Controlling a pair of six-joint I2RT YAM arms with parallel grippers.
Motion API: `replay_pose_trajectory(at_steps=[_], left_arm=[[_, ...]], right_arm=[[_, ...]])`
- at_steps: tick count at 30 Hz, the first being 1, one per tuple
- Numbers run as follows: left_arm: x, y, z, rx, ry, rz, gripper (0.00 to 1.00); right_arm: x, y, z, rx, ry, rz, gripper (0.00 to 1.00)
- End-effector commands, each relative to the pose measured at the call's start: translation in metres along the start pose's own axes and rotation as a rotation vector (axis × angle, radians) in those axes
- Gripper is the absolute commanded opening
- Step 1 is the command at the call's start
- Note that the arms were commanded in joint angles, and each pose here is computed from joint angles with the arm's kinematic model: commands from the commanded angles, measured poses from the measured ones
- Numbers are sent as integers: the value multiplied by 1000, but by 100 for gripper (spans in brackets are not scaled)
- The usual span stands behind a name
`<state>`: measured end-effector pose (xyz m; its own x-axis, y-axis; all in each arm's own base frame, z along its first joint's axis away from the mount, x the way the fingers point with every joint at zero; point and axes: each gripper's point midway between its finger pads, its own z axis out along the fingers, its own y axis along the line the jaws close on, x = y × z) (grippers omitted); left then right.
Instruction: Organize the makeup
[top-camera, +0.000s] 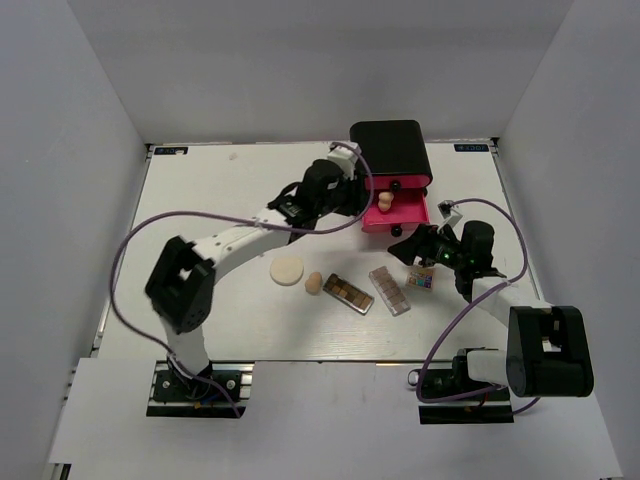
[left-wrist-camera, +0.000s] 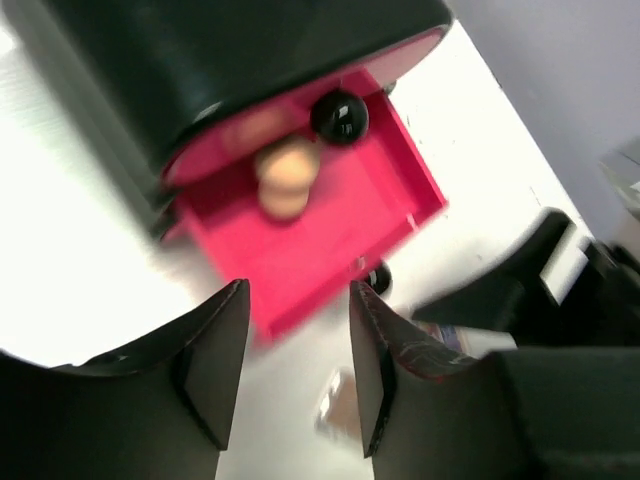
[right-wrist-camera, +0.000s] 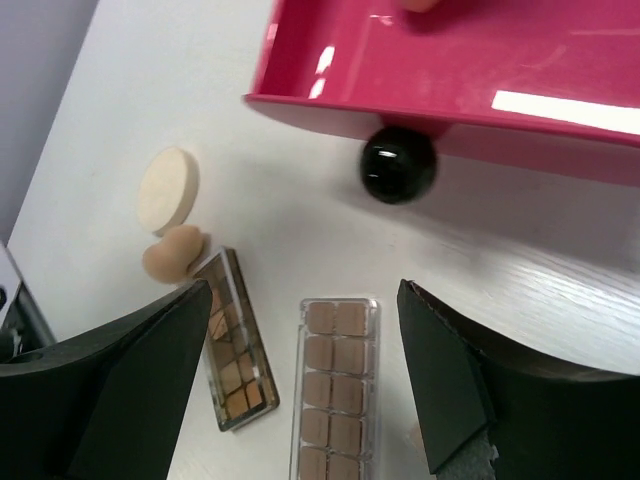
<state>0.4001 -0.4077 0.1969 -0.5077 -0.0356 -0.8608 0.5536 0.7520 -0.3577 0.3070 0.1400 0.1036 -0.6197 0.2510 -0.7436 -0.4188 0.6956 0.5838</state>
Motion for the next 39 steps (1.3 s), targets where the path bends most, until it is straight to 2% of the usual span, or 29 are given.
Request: replay_pose_trajectory(at_steps=[1, 2, 4, 5, 6, 10, 13, 19, 26, 39], left_arm=[[-51, -2, -71, -43, -125, -31, 53], [-29, 10, -78, -85, -85, -40, 52], [-34, 20, -111, -147, -117, -72, 51], [-8, 32, -120, -193, -59, -100, 51], [0, 38, -129, -220, -49, -112, 51], [33, 65, -178, -363, -11, -217, 62], [57, 80, -199, -450, 20, -294, 70], [93, 96, -215, -549, 98, -357, 73], [106, 103, -228, -580, 88, -404, 74], [118, 106, -238, -585, 78, -448, 74]], right_arm=[[-13, 28, -2, -168, -18, -141, 81], [-12, 29, -2, -171, -18, -149, 81], [-14, 26, -1, -162, -19, -159, 82], [-14, 25, 0, -155, -18, -156, 82], [-12, 22, 0, -143, -8, -144, 82], [-17, 16, 5, -113, 1, -105, 82], [-21, 11, 10, -80, -1, -55, 82], [-37, 2, 21, -35, -17, 36, 82], [-48, -11, 35, 22, -25, 163, 81], [-36, -23, 39, 60, 17, 159, 72]])
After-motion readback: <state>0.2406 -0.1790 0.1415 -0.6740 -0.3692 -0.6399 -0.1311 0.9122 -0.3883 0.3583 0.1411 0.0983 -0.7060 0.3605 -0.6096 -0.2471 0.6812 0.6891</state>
